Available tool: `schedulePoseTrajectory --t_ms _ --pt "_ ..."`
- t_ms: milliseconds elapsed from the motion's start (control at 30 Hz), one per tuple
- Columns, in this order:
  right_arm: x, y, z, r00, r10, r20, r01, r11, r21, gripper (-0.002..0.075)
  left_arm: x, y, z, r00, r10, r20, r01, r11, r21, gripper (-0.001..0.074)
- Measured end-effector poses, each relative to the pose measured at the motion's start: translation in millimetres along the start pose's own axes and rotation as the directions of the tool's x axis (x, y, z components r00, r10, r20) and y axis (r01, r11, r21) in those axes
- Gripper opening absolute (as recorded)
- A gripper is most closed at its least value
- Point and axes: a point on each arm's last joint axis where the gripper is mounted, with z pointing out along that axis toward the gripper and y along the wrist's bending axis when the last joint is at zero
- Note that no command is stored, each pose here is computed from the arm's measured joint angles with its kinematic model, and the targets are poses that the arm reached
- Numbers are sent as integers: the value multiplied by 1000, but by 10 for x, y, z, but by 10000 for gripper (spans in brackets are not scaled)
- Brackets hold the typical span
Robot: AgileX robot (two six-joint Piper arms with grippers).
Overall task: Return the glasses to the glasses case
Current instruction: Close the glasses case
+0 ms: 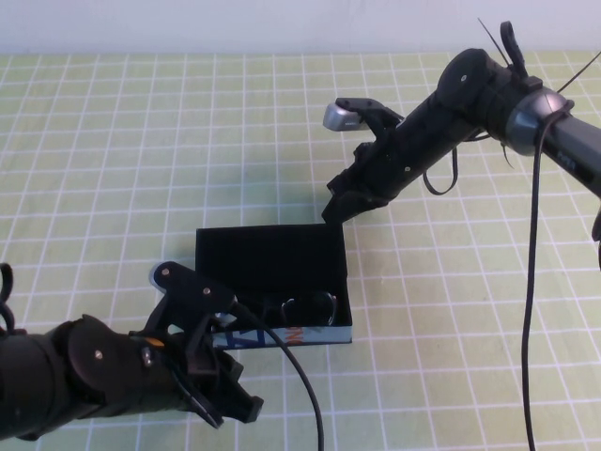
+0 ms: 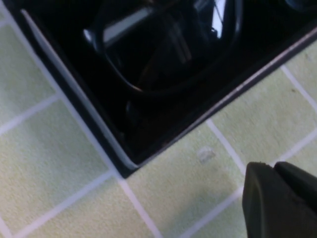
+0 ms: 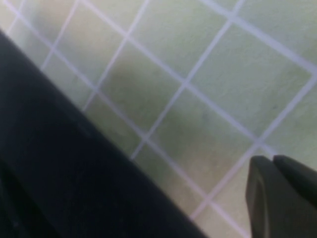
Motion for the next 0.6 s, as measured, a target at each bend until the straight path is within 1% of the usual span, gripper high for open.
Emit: schedulePoseTrajectory --t_ms 133,367,500,600 --pt "18 38 -1 1000 -24 -19 24 999 -42 -16 -13 15 0 1000 -1 15 2 1000 -16 -1" --pt "-34 125 -9 999 2 38 3 990 -137 -16 -21 24 -1 1000 -1 23 2 1000 -26 -1" --pt "-45 166 -28 999 -2 44 8 989 -145 -16 -21 23 -1 1000 -2 23 3 1000 -26 -1" --pt "-40 261 -109 999 -19 41 25 990 -136 -16 -21 23 -1 1000 -2 23 3 1000 -26 -1"
